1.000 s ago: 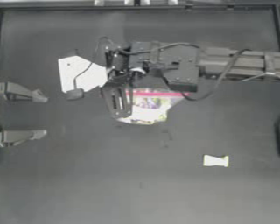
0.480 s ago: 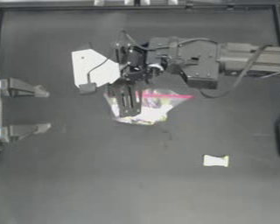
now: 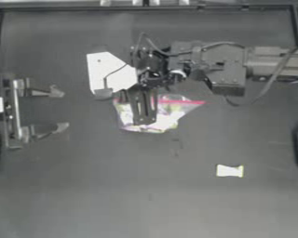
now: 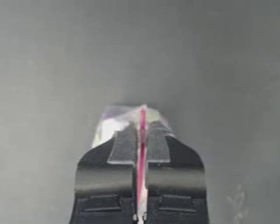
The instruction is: Put candy in bag
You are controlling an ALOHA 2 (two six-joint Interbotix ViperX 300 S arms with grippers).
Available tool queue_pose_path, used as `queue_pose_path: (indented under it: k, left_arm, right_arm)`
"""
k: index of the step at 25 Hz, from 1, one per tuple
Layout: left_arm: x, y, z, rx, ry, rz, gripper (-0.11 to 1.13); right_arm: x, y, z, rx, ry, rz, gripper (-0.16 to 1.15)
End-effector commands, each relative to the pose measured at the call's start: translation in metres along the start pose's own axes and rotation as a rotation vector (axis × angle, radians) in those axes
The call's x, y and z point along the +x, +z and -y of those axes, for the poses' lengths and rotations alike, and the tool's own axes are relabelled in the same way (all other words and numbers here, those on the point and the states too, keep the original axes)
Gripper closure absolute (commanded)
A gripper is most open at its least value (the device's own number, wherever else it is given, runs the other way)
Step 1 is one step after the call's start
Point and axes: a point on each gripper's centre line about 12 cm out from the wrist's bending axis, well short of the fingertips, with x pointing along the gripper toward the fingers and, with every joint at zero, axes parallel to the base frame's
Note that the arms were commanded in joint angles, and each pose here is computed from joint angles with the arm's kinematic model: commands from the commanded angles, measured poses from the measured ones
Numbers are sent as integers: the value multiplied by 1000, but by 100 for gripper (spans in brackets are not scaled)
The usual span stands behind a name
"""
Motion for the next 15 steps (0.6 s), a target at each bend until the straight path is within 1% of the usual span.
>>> queue_pose_path:
  k: [1, 4, 7, 12, 15]
  left_arm:
    - [17, 9, -3, 16, 12, 1, 1]
    - [33, 12, -4, 45, 15, -8, 1]
    - [47, 12, -7, 63, 24, -30, 1]
    - [60, 12, -14, 62, 50, -26, 1]
    - [65, 13, -15, 62, 51, -18, 1]
  right_arm:
    - [-23, 9, 2, 6, -20, 74, 92]
    - [-23, 7, 2, 6, -21, 77, 92]
    - [-23, 8, 2, 6, -23, 81, 92]
    - [-22, 7, 1, 12, -18, 84, 92]
    - [-21, 7, 1, 13, -18, 89, 92]
